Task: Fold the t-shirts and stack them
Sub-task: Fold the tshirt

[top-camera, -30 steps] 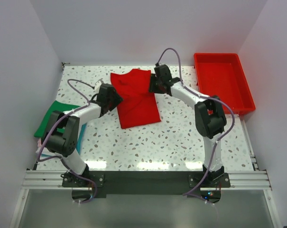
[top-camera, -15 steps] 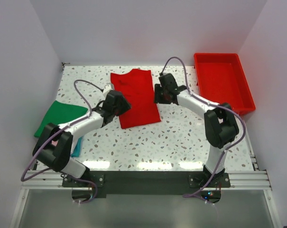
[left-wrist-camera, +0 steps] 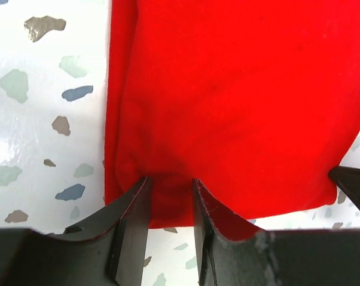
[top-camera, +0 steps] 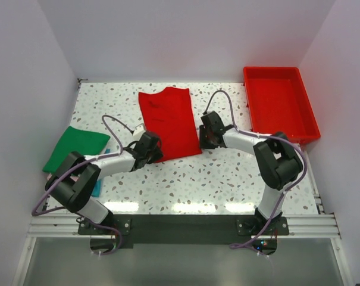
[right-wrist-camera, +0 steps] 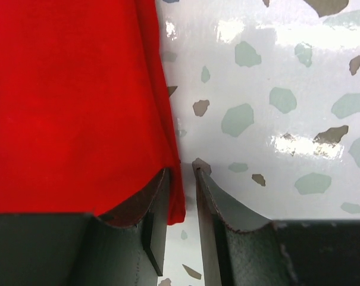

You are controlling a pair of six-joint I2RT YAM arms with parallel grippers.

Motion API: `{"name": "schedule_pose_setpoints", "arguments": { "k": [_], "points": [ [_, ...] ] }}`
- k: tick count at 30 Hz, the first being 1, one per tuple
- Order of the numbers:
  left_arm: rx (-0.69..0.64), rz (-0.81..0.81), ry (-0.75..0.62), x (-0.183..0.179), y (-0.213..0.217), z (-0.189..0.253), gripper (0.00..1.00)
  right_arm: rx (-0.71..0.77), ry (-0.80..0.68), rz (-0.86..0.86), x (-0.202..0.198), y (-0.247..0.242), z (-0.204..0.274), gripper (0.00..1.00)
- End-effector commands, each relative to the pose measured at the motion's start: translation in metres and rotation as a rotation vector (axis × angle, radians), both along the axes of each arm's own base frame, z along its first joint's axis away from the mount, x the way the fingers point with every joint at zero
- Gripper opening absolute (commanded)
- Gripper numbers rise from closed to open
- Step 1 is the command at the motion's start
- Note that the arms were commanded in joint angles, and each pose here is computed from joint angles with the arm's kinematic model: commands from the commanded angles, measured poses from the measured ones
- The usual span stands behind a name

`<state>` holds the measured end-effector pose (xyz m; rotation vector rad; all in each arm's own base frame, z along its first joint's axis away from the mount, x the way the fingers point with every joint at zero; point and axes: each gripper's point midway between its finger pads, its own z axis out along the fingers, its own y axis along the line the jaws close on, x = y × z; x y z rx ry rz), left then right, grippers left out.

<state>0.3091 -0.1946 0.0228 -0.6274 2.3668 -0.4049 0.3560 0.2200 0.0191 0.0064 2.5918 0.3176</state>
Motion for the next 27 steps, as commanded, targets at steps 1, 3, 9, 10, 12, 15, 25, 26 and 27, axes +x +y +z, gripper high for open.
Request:
{"name": "schedule_pose_setpoints", "arguments": {
  "k": [1, 3, 9, 10, 12, 15, 25, 26, 27],
  "points": [
    [0.035, 0.037, 0.022, -0.014, 0.013, -0.006, 0.39, -0.016, 0.016, -0.007, -0.017, -0.004, -0.008, 0.29],
    [0.025, 0.031, -0.013, -0.012, 0.013, 0.007, 0.44, -0.018, 0.016, -0.017, -0.020, -0.007, -0.007, 0.29],
    [0.017, 0.045, -0.133, -0.005, 0.022, 0.059, 0.66, -0.020, -0.046, -0.068, -0.022, -0.017, 0.022, 0.45],
    [0.018, 0.055, -0.125, -0.008, 0.025, 0.059, 0.67, -0.016, -0.050, -0.067, -0.023, -0.016, 0.026, 0.47],
    [0.023, 0.078, -0.077, -0.018, 0.031, 0.050, 0.67, 0.003, -0.067, -0.068, -0.026, -0.014, 0.034, 0.52],
    [0.016, 0.096, -0.030, -0.029, 0.035, 0.033, 0.65, 0.007, -0.076, -0.054, -0.029, -0.004, 0.037, 0.53],
    [-0.029, 0.098, 0.033, -0.035, 0.030, -0.001, 0.61, -0.016, -0.027, -0.054, -0.031, 0.008, 0.010, 0.53],
    [-0.030, 0.101, 0.034, -0.033, 0.030, -0.003, 0.61, -0.016, -0.026, -0.058, -0.031, 0.009, 0.008, 0.53],
    [-0.024, 0.103, 0.044, -0.033, 0.030, -0.007, 0.61, -0.019, -0.025, -0.060, -0.030, 0.008, 0.006, 0.52]
  ]
}}
